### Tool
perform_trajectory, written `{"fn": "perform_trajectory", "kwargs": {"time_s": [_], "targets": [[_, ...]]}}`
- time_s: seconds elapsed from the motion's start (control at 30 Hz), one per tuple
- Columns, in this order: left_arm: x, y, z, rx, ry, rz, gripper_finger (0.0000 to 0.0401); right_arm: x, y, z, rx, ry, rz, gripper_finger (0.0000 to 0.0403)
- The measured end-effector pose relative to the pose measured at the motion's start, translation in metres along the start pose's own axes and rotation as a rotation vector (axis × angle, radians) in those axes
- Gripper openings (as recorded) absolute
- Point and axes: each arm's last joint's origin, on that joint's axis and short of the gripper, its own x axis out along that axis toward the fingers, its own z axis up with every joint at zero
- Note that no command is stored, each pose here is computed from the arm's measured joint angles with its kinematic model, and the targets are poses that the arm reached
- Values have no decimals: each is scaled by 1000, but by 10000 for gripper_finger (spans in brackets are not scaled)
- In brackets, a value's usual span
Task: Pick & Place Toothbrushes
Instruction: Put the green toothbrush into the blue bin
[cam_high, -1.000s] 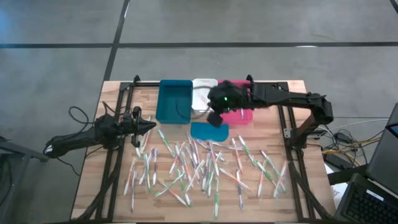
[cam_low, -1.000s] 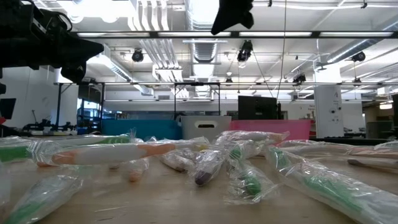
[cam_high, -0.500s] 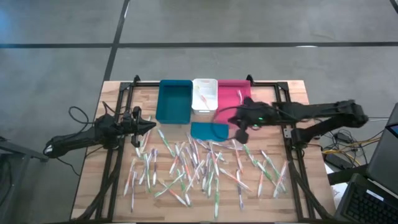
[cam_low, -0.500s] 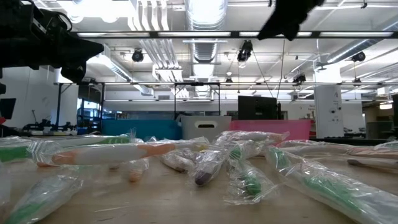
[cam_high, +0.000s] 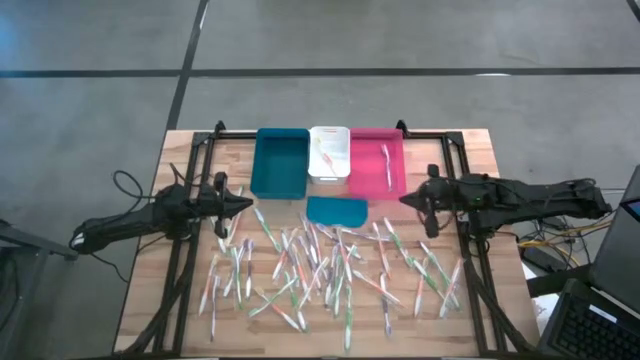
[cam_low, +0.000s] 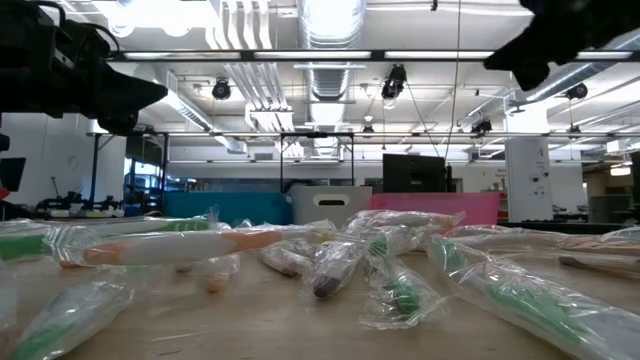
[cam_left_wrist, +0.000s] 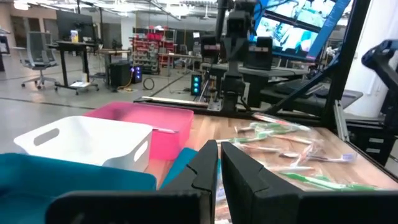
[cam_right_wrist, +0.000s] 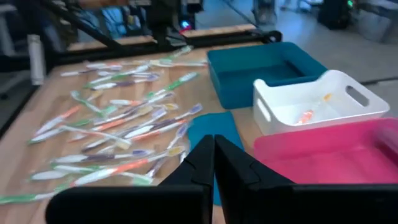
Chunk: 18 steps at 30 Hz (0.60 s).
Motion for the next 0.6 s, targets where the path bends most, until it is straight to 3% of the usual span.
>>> {"fn": "perform_trajectory", "kwargs": {"time_s": [0.3, 0.6], "targets": [[0, 0, -1, -3, 7, 0, 26, -22, -7, -33, 17, -177, 55, 8], [0, 0, 0, -4, 6, -1, 26, -25, -12, -50, -135, -232, -23, 8]]}}
